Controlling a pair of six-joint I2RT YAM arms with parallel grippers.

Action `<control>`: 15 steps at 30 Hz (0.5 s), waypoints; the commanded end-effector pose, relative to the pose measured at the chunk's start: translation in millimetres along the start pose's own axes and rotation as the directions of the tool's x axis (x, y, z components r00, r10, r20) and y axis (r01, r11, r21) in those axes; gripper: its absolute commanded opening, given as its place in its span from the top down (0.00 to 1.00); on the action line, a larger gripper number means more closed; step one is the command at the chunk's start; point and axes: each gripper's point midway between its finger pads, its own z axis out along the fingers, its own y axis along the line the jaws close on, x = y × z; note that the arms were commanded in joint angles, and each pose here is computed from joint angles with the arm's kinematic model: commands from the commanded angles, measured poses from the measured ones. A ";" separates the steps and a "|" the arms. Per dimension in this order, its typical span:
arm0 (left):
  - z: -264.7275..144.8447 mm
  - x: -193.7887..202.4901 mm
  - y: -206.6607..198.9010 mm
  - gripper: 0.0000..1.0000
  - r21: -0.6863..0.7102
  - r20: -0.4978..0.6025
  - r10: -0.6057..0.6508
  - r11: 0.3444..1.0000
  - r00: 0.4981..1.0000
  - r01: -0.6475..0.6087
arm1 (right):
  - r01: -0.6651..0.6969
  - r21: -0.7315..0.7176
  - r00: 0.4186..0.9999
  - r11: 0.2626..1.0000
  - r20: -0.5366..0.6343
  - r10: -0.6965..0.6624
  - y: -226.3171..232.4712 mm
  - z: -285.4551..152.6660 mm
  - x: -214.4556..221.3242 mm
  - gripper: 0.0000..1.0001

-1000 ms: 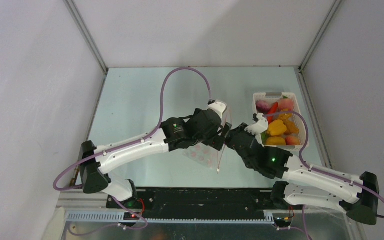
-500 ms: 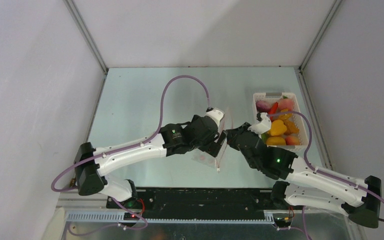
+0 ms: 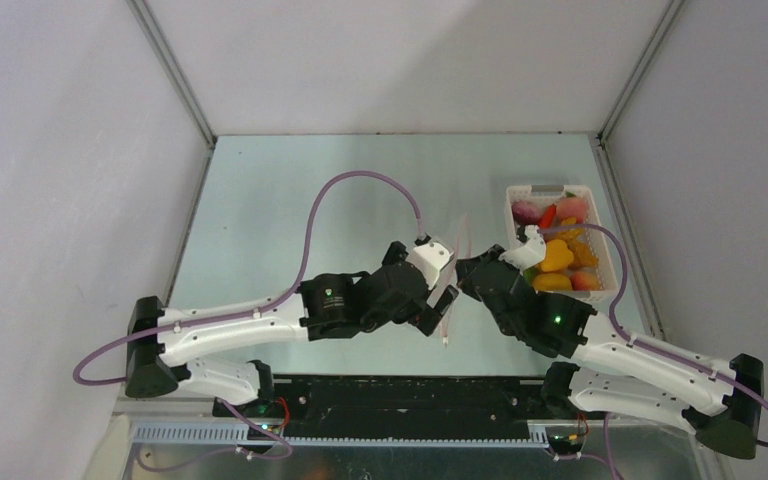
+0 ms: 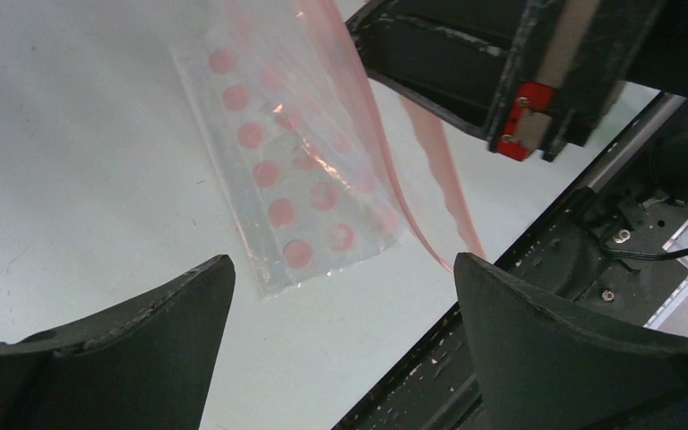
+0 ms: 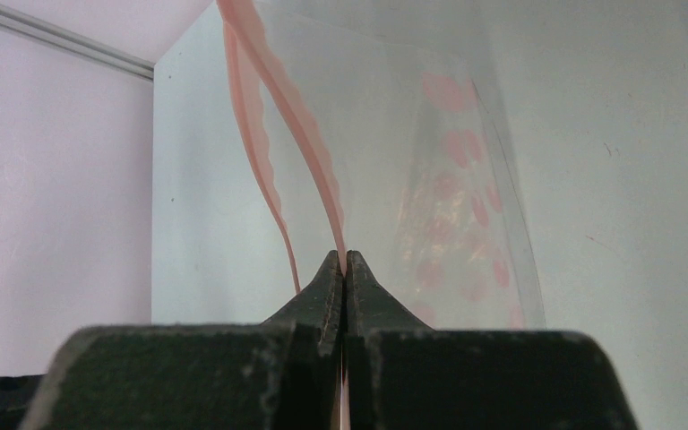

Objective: Place the food in the zip-top bag and seal the zipper
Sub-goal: Open the zipper of the food storage bag at the center of the board.

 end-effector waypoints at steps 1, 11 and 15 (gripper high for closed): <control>-1.8 -14.4 1.5 0.00 -0.004 0.086 0.018 1.000 0.996 -0.017 | -0.041 -0.033 0.998 0.999 0.046 0.042 14.5 -7.4 -20.7 1.00; 8.8 -36.6 6.3 0.00 -0.078 0.158 -0.040 0.996 0.987 0.053 | -0.020 -0.107 1.000 0.994 0.007 0.020 28.5 -15.5 -18.0 1.00; 20.3 -31.8 6.6 0.00 -0.116 0.125 -0.021 0.993 0.992 0.035 | -0.025 -0.112 1.000 0.993 -0.004 0.024 29.9 -16.0 -15.1 1.00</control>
